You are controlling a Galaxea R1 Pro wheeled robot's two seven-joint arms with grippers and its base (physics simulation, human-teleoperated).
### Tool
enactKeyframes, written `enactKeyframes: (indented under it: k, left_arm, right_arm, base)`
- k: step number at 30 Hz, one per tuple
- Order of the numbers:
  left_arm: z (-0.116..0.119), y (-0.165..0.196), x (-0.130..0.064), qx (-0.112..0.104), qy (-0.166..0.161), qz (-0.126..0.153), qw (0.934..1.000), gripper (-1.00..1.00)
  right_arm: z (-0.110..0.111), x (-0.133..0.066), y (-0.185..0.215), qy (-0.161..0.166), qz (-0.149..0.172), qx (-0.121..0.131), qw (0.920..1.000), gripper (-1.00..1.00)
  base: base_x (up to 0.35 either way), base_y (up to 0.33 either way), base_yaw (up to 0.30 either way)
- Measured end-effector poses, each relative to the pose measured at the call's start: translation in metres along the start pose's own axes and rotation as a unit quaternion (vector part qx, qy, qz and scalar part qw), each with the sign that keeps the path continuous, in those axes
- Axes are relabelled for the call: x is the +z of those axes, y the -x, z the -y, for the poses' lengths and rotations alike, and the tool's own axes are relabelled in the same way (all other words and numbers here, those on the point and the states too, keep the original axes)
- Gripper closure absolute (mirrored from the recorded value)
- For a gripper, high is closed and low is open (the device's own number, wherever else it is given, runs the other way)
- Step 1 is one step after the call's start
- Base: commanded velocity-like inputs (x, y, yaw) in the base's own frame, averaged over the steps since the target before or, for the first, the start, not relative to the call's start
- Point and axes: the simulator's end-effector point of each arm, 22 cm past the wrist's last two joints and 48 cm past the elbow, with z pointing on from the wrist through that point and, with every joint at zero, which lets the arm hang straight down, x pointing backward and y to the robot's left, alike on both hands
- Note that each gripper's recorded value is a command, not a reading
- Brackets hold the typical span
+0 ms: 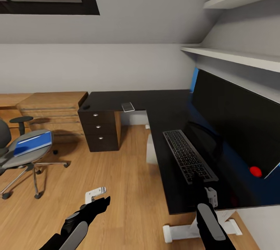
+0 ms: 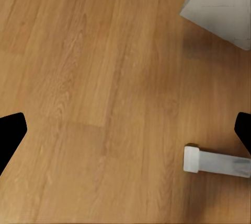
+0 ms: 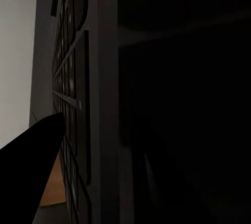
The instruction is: In the bedroom, organize the workspace by keeping the computer under the desk, ensuring the monitor is on the desk, placing the keyboard on the desk next to the monitor, placing the mouse on the desk next to the keyboard, moving the folder from the swivel chair onto the desk next to the mouse, stacking the notebook on top of the folder with the pen on top of the notebook, and positioning the swivel chair next to the desk.
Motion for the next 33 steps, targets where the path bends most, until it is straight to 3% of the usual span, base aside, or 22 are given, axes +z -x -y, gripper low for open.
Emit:
enactKeyframes:
  k: [6,23,33]
  left_arm:
    - [0.0,0.0,0.0,0.0,0.0,0.0,1.0,-1.0]
    - [-0.001,0.0,0.0,0.0,0.0,0.0,1.0,-1.0]
    - [0.0,0.0,0.0,0.0,0.0,0.0,1.0,-1.0]
  right_arm:
    - [0.001,0.0,0.001,-0.001,0.001,0.002,1.0,1.0]
    - [0.01,-0.002,0.006,-0.004,0.028,-0.007,0.9996,1.0]
    - [0.012,-0.003,0.009,-0.002,0.038,-0.009,0.9992,1.0]
  base:
    - [0.268,0.0,0.0]
    - [0.018,0.0,0.0]
    - [0.158,0.0,0.0]
